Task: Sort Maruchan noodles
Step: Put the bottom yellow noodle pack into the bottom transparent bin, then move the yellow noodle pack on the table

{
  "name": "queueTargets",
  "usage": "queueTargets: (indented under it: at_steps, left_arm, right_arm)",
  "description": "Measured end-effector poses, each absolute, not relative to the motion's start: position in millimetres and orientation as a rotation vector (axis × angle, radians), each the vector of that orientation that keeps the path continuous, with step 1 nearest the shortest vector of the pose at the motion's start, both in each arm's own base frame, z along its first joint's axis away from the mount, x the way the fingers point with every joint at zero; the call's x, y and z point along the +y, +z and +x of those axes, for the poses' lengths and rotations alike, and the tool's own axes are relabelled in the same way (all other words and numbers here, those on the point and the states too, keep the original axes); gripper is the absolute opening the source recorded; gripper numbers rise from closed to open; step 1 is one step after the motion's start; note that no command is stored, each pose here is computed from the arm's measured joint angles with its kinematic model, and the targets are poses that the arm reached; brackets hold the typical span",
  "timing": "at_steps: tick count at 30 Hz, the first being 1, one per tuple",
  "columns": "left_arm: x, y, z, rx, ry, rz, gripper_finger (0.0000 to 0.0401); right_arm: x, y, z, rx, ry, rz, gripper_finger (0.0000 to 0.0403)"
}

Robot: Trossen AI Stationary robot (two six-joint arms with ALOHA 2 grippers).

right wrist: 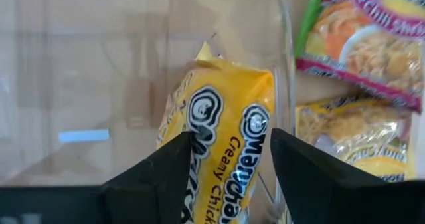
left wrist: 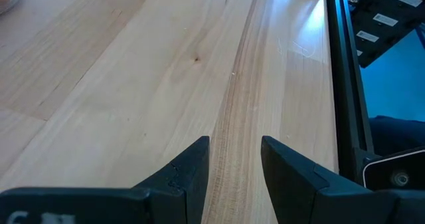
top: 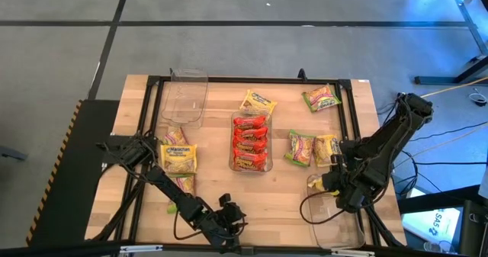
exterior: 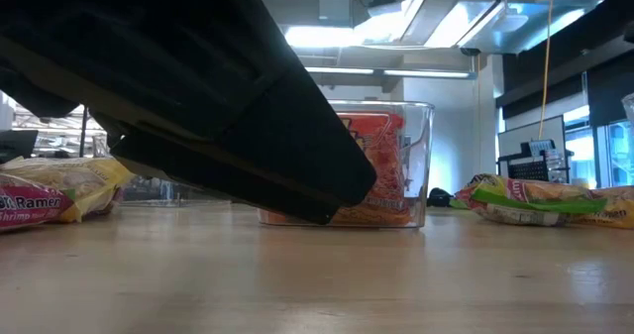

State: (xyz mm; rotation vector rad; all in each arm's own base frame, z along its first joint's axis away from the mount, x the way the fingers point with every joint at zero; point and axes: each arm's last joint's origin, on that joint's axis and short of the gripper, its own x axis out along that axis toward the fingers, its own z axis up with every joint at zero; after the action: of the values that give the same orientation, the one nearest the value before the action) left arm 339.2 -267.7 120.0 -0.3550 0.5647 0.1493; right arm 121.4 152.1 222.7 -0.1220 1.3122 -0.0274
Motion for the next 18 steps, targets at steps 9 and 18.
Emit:
queueTargets:
  at_steps: [9,18]
  left_arm:
    - [-267.7,120.0,339.2,0.565,0.15,-0.355,0.013]
    - [-267.7,120.0,339.2,0.565,0.15,-0.355,0.013]
  right_arm:
    - [151.9,223.2,123.2,1.261,-0.05,-0.141,0.02]
    - [153.3,228.0,122.9,1.291,-0.044,-0.101,0.02]
